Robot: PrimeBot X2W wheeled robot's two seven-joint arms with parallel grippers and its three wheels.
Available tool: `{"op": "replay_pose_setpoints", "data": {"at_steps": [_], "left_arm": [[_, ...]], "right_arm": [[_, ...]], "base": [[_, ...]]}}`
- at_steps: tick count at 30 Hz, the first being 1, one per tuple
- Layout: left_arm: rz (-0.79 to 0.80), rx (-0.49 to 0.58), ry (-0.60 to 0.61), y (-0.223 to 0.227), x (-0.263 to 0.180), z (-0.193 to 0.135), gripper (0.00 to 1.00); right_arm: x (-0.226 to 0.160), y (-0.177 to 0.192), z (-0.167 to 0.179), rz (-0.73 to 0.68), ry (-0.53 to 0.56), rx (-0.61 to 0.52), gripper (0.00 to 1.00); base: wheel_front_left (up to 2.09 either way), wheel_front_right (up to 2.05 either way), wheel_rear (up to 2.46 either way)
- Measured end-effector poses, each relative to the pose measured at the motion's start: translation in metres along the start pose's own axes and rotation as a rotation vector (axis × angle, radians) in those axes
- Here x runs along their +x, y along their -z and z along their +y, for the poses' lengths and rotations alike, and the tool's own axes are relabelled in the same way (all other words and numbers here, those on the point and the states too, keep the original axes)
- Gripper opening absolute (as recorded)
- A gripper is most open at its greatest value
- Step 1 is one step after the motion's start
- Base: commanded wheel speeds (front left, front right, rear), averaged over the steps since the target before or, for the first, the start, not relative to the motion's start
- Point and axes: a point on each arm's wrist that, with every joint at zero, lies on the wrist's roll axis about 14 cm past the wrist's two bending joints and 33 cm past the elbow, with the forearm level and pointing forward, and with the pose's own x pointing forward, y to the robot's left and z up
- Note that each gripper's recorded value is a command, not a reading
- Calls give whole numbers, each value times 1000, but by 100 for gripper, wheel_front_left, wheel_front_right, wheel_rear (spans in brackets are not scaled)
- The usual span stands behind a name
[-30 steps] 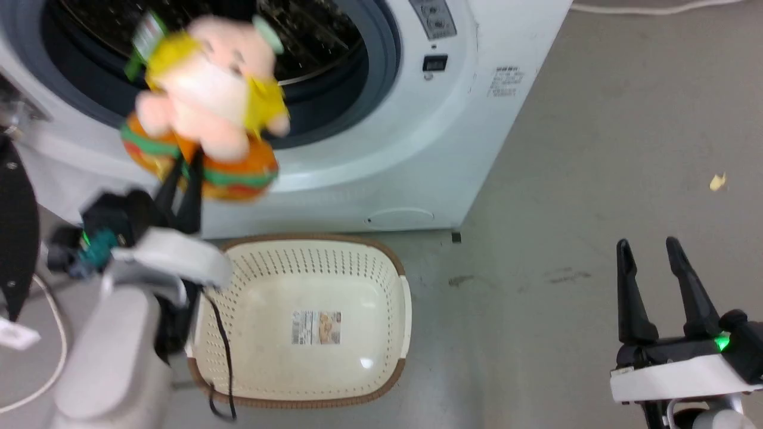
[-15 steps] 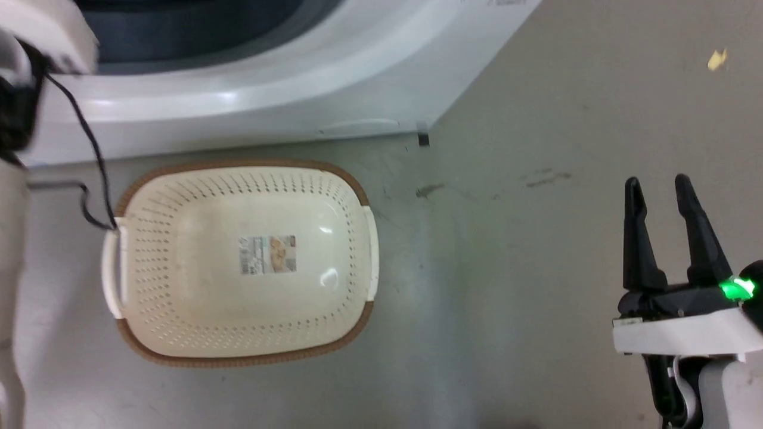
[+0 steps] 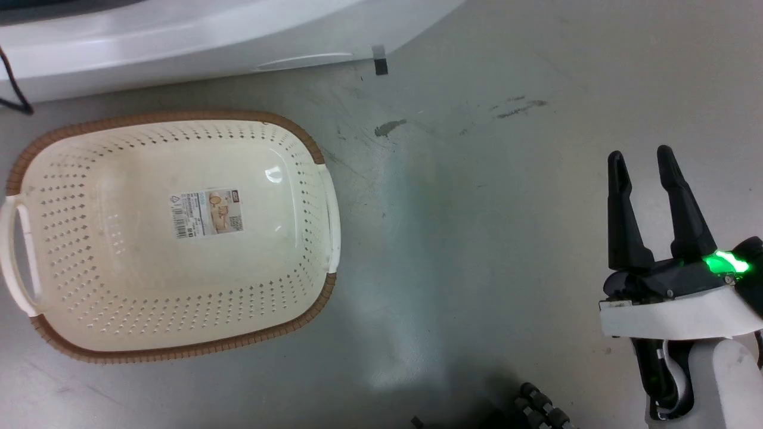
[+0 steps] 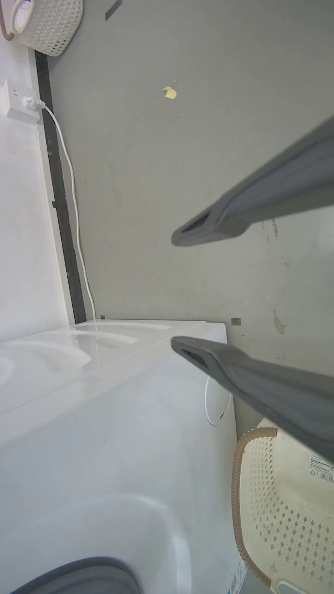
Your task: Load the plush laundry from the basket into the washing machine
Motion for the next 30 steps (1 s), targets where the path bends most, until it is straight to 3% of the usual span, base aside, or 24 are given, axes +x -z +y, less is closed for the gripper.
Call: {"op": "replay_pose_setpoints", "data": {"at_steps": [8, 9, 10, 19, 30], "left_arm": [[40, 2, 10, 17, 12, -6, 0], [35, 2, 9, 16, 11, -6, 10], [28, 4, 7, 15, 10, -5, 100], [-99, -13, 16, -16, -27, -8, 100], [-261, -86, 29, -48, -138, -21, 100]], "right_arm": [[2, 6, -3, 13, 8, -1, 100], [3, 4, -2, 9, 6, 0, 100], [3, 3, -2, 4, 5, 2, 100], [-2, -38, 3, -96, -12, -30, 100], [-48, -93, 17, -223, -54, -75, 100]], "base": [[0, 0, 0], [0, 0, 0], [0, 0, 0], [0, 0, 0], [0, 0, 0]]}}
